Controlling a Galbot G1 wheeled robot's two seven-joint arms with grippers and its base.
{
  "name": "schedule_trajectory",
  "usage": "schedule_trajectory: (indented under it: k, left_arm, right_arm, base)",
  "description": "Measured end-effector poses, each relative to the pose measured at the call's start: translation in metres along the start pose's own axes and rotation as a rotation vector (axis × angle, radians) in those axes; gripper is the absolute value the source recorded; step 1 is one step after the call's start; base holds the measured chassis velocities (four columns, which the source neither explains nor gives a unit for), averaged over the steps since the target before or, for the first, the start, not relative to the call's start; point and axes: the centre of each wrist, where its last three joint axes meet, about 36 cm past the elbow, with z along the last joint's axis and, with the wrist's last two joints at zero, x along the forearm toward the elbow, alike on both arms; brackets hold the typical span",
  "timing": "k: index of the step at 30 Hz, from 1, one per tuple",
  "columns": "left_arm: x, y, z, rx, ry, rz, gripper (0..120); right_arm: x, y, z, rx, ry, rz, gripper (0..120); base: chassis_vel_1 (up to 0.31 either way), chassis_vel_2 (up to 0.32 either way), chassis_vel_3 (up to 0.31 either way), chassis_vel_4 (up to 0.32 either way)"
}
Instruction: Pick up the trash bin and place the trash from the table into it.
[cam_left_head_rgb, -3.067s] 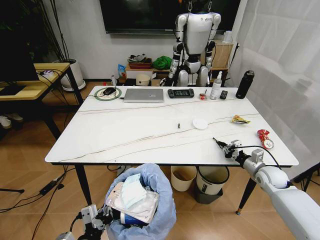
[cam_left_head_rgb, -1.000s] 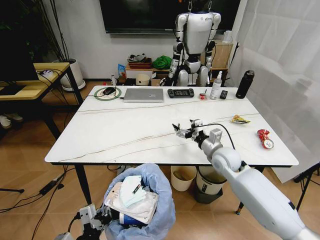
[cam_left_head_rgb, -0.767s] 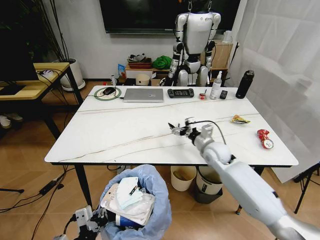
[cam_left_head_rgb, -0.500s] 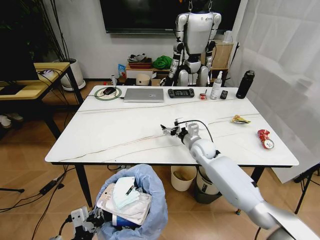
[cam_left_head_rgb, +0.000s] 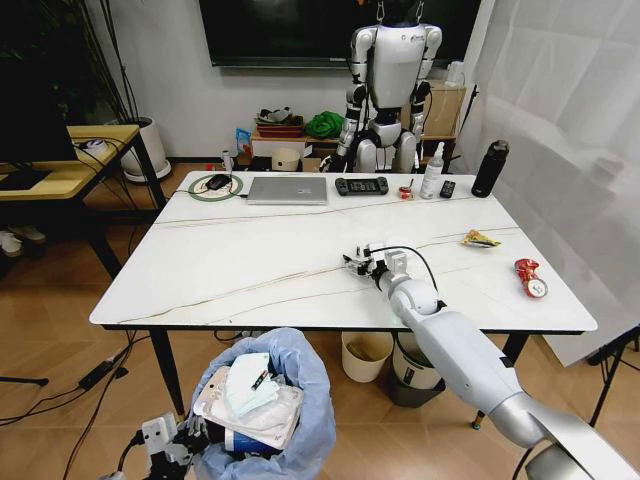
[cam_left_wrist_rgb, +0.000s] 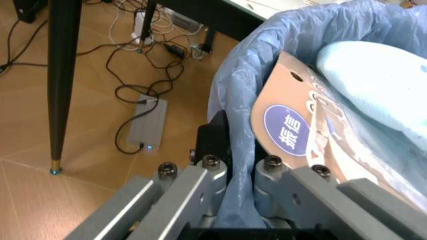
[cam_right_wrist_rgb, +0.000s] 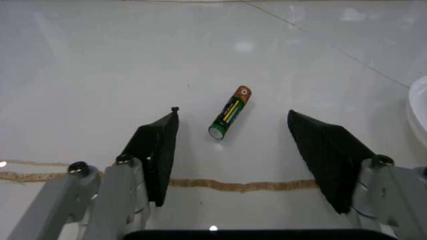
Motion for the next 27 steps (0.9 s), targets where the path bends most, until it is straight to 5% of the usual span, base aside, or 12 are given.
schedule_trajectory:
  k: [17, 23, 27]
  left_arm:
    - [-0.001, 0.001, -0.001, 0.002, -0.002, 0.006, 0]
    - [-0.001, 0.001, -0.002, 0.001, -0.004, 0.01, 0]
    - [-0.003, 0.002, -0.003, 0.002, -0.005, 0.015, 0]
  right_arm:
    - [0.008, 0.001, 0.002, 0.037, 0.007, -0.017, 0]
    - [0.02, 0.0, -0.009, 0.036, -0.03, -0.034, 0]
    - [0.061, 0.003, -0.035, -0.007, -0.148, -0.173, 0]
  base:
    - [0.0, 0.0, 0.0, 0.0]
    - [0.0, 0.0, 0.0, 0.0]
    - [0.0, 0.0, 0.0, 0.0]
